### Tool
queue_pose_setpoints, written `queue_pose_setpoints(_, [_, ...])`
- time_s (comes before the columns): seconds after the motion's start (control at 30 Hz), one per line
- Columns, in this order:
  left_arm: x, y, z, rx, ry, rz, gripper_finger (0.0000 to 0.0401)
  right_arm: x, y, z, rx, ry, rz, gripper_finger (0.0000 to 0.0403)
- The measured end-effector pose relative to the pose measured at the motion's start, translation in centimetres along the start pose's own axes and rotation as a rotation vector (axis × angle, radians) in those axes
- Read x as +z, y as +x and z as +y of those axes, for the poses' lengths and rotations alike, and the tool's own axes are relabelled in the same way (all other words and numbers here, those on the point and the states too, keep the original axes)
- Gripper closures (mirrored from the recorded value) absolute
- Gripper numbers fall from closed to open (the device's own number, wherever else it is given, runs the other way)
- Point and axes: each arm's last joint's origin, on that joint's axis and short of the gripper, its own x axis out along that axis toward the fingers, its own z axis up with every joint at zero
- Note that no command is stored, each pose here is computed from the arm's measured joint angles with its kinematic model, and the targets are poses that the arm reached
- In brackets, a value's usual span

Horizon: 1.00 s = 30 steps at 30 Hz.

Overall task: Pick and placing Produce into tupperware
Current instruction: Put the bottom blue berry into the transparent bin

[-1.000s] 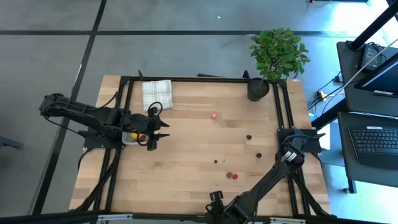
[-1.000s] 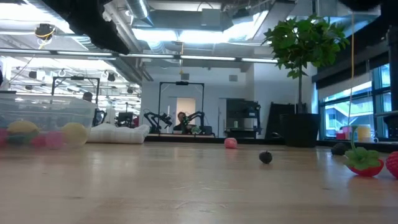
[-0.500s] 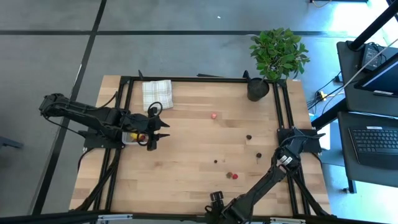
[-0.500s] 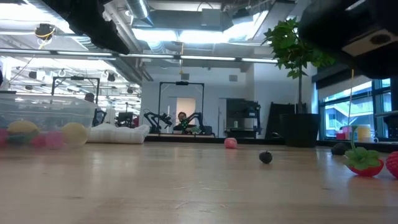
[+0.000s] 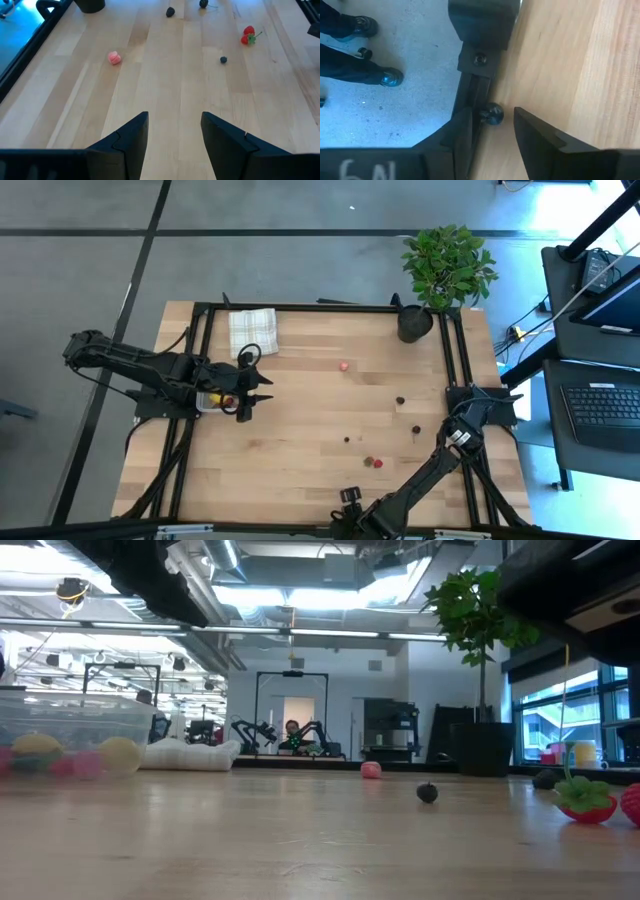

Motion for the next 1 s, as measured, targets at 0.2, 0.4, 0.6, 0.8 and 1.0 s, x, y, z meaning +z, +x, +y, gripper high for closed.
queue_pose_setpoints(0.2, [0.00, 0.00, 0.00, 0.000, 0.000, 0.000, 0.0225, 0.10, 0.06, 0.07, 0.008, 0.001, -0.012, 0.0268])
queue_pose_setpoints(0.4, [0.00, 0.00, 0.00, 0.000, 0.001, 0.000, 0.0225, 0.14, 0.12, 0.09, 0.011, 0.002, -0.016, 0.0278])
queue_pose_setpoints(0.6, [0.00, 0.00, 0.00, 0.000, 0.002, 0.000, 0.0225, 0.19, 0.14, 0.09, 0.016, 0.004, -0.018, 0.0307])
queue_pose_setpoints(0.8, [0.00, 0.00, 0.00, 0.000, 0.002, 0.000, 0.0225, 0.18, 0.15, 0.07, 0.015, 0.004, -0.017, 0.0341])
queue_pose_setpoints(1.0, [0.00, 0.00, 0.00, 0.000, 0.002, 0.000, 0.0225, 0.05, 0.15, 0.00, 0.006, 0.002, -0.005, 0.0358])
